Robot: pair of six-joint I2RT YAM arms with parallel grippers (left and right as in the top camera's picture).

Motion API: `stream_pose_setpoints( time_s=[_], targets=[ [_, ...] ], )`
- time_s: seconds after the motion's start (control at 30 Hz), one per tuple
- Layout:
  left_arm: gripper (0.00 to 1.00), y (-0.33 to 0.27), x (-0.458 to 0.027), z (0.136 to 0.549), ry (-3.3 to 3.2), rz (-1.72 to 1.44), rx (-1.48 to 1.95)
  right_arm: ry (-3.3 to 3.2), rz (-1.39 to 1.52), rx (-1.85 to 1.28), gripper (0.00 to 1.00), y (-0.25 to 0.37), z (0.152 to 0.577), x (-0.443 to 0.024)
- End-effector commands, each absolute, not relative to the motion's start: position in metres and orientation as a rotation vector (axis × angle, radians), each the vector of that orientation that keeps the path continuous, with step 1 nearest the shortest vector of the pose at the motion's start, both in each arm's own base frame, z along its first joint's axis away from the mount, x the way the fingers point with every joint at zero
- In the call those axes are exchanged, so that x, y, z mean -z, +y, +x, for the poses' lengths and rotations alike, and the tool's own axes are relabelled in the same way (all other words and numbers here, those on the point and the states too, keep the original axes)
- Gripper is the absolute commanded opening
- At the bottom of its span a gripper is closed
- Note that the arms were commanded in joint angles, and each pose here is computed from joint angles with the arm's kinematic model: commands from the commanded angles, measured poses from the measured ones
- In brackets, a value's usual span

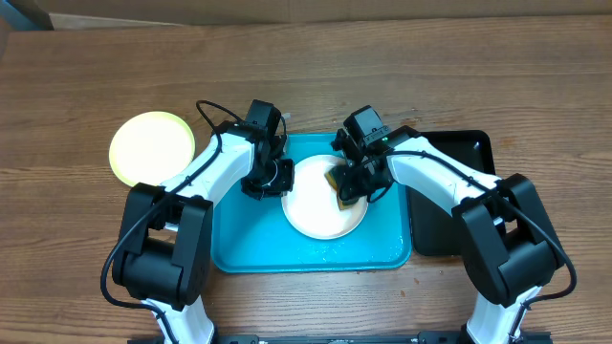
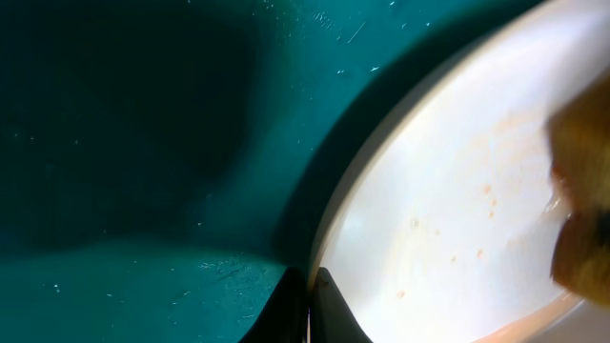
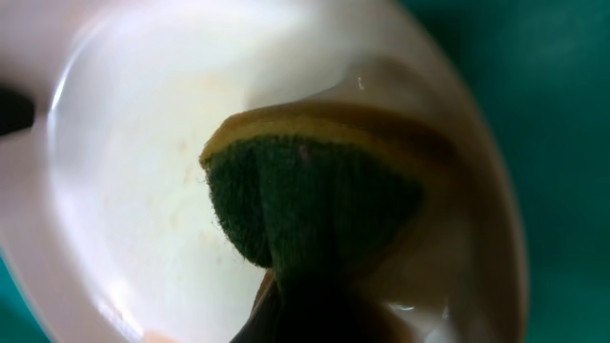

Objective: Clean dirty plates on tray and stack at the side
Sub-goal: 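Carry the sponge with the right gripper back into the black tray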

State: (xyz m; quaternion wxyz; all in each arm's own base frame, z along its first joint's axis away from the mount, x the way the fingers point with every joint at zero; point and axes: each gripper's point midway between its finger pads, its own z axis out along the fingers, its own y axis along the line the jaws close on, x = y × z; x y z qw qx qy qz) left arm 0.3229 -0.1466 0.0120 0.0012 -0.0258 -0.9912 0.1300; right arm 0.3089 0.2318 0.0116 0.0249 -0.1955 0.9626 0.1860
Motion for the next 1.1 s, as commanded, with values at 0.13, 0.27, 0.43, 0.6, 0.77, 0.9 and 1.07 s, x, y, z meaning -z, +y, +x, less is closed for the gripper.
stream_pose_setpoints(
  time_s=[0.13,0.27,0.43,0.6,0.77,0.9,1.07],
  targets=[
    [0.04,-0.147,-0.012,0.322,-3.106,-0.054,-0.419,2.855,-0.753,-1.277,0.04,0.282,0.276,-0.046],
    [0.04,-0.146,-0.012,0.322,-3.106,-0.054,-0.419,2.71,-0.788,-1.46,0.04,0.301,0.281,-0.068],
    [0.04,-0.146,-0.012,0.322,-3.105,-0.054,-0.419,2.689,-0.71,-1.383,0.04,0.287,0.318,-0.097],
    [0.04,-0.146,-0.012,0.322,-3.105,-0.054,-0.419,2.843,-0.526,-1.068,0.04,0.231,0.351,-0.121],
    [0.06,-0.147,-0.012,0.322,-3.105,-0.054,-0.419,3.014,-0.307,-0.663,0.04,0.147,0.361,-0.124],
    [0.09,-0.146,-0.012,0.322,-3.106,-0.054,-0.419,3.136,-0.025,-0.327,0.04,0.08,0.359,-0.106],
    [0.09,-0.147,-0.012,0.322,-3.105,-0.054,-0.42,3.164,0.203,-0.039,0.04,0.031,0.353,-0.08]
  ],
)
